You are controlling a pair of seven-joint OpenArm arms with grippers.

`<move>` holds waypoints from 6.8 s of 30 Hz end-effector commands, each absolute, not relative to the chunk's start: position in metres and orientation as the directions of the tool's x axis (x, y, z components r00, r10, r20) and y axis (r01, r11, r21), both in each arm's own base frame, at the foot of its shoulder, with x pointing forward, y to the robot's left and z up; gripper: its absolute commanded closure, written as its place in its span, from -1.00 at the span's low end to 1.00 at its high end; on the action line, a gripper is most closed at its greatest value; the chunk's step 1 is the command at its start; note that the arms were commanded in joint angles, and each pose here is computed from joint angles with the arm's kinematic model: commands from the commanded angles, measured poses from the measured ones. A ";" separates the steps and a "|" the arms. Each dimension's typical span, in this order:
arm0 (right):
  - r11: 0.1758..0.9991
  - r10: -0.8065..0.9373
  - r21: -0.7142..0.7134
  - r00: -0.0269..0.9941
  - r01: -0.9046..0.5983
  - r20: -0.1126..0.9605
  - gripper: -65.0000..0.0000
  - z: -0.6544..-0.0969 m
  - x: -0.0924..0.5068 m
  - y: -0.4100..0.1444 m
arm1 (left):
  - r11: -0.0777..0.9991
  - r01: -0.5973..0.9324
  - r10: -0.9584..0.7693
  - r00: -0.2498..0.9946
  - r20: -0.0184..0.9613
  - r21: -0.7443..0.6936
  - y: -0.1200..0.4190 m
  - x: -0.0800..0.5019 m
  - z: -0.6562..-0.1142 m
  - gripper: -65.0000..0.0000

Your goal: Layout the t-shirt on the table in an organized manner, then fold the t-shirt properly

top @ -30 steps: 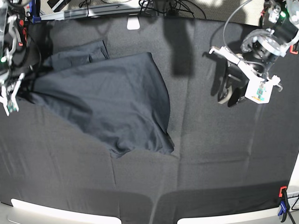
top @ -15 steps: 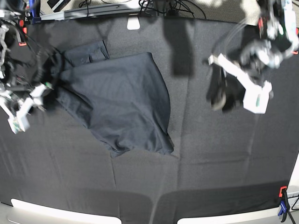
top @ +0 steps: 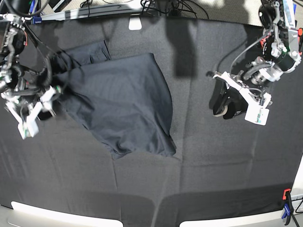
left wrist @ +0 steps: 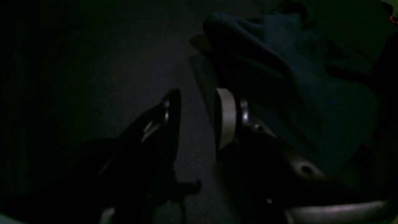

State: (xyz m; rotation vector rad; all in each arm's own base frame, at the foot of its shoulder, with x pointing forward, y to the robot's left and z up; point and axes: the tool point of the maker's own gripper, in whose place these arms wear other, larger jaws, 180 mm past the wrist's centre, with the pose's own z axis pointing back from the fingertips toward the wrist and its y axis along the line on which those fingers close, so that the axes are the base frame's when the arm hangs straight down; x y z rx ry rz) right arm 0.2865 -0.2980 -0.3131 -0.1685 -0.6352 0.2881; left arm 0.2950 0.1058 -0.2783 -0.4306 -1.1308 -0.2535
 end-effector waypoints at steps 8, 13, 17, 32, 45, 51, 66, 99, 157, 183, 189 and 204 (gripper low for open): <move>0.925 0.325 -0.367 0.701 -0.096 0.635 0.13 -0.283 0.306 -0.324 | 0.886 0.419 0.053 0.330 0.942 -0.196 0.106 0.302 -0.258 0.47; 0.974 0.196 -0.099 0.529 -0.206 0.826 0.12 -0.265 0.329 -0.262 | 0.884 0.421 0.055 0.334 0.941 -0.201 0.105 0.302 -0.260 0.47; 0.961 0.172 -0.047 0.456 -0.272 0.873 0.12 -0.260 0.350 -0.234 | 0.857 0.460 0.052 0.372 0.927 -0.233 0.085 0.310 -0.275 0.47; 0.927 0.185 0.034 0.534 -0.373 0.825 0.12 -0.278 0.411 -0.204 | 0.816 0.484 0.093 0.431 0.898 -0.317 0.049 0.392 -0.296 0.41; 0.927 0.209 0.030 0.582 -0.374 0.786 0.12 -0.288 0.404 -0.207 | 0.752 0.469 0.097 0.617 0.781 -0.464 -0.014 0.404 -0.345 0.41; 0.927 0.212 0.027 0.584 -0.373 0.784 0.12 -0.288 0.404 -0.208 | 0.692 0.528 0.085 0.617 0.782 -0.492 -0.030 0.395 -0.345 0.96; 0.963 0.223 -0.078 0.601 -0.257 0.767 0.13 -0.281 0.399 -0.268 | 0.461 0.713 0.060 0.568 0.821 -0.527 -0.132 0.368 -0.265 1.00; 0.979 0.183 -0.090 0.609 -0.181 0.772 0.13 -0.255 0.379 -0.328 | 0.797 0.483 0.016 0.581 0.814 -0.361 -0.034 0.411 -0.303 0.11; 0.978 0.154 -0.038 0.593 -0.204 0.791 0.13 -0.252 0.380 -0.318 | 0.654 0.603 0.070 0.552 0.831 -0.456 -0.056 0.402 -0.311 1.00; 0.978 0.154 -0.038 0.593 -0.204 0.790 0.13 -0.252 0.380 -0.318 | 0.671 0.699 -0.064 0.385 0.921 -0.246 -0.008 0.440 -0.229 0.14; 0.978 0.141 -0.017 0.596 -0.209 0.790 0.13 -0.257 0.380 -0.311 | 0.790 0.570 -0.026 0.396 0.918 -0.224 0.013 0.455 -0.249 0.14; 0.969 0.130 0.026 0.598 -0.246 0.791 0.13 -0.272 0.382 -0.286 | 0.947 0.320 -0.134 0.452 0.882 -0.020 0.056 0.511 -0.329 0.14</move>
